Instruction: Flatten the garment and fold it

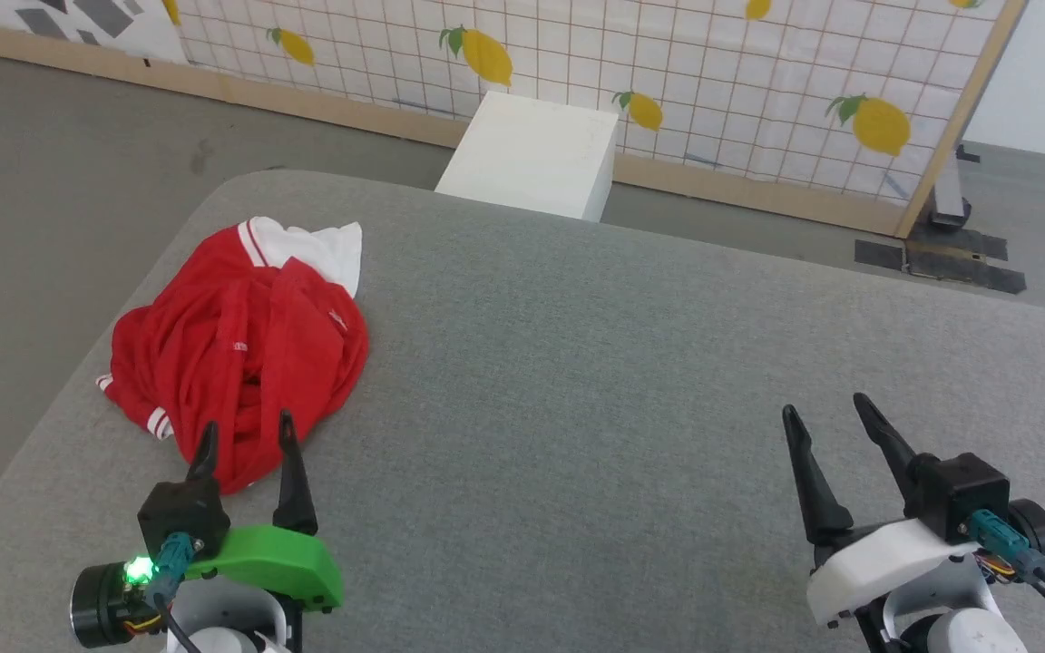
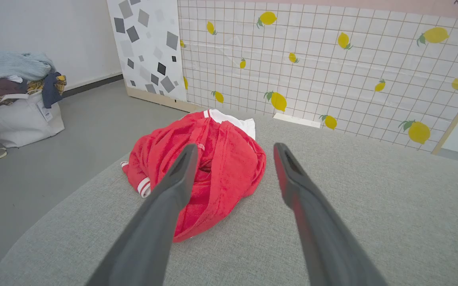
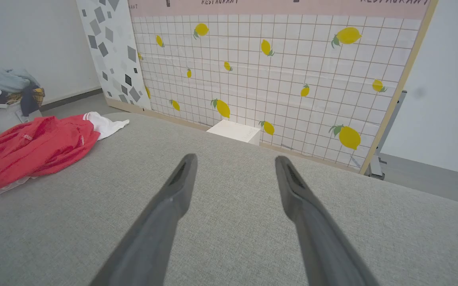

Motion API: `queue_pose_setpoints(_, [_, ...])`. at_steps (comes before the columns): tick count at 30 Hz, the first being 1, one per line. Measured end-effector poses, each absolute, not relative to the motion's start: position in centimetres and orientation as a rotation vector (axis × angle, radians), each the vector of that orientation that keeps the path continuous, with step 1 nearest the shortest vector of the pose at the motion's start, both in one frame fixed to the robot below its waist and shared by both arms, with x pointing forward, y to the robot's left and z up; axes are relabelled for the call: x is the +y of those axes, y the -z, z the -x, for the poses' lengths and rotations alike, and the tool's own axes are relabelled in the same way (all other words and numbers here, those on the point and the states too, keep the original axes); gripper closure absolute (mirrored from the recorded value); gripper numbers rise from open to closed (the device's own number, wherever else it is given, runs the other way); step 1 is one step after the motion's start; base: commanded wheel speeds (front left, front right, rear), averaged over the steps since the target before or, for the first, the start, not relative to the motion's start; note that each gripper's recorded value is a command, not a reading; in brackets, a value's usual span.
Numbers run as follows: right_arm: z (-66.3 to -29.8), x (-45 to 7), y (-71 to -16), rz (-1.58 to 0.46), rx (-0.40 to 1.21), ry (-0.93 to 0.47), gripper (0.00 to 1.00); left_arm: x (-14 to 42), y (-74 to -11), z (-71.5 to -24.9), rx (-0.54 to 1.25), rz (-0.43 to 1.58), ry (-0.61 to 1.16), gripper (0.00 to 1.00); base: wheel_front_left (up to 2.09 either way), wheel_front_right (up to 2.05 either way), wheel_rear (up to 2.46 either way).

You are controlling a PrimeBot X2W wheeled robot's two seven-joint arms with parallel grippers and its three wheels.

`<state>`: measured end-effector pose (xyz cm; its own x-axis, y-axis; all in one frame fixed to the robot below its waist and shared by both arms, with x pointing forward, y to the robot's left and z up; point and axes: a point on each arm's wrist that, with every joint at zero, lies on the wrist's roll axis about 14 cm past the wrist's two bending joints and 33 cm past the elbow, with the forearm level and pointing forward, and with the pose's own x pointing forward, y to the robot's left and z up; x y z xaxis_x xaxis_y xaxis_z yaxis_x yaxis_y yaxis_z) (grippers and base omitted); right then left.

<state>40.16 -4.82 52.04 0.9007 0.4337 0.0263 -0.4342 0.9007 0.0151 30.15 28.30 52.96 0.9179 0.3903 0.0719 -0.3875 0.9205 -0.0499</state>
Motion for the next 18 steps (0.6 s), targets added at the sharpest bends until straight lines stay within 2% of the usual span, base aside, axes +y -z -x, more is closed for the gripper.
queue_pose_setpoints(18, [-40.6,-1.7,-52.1,-0.04,-0.034,-0.531,0.0,30.8,-52.3,-27.5,-0.086,0.058,-0.518,0.0,0.0,0.0,0.0])
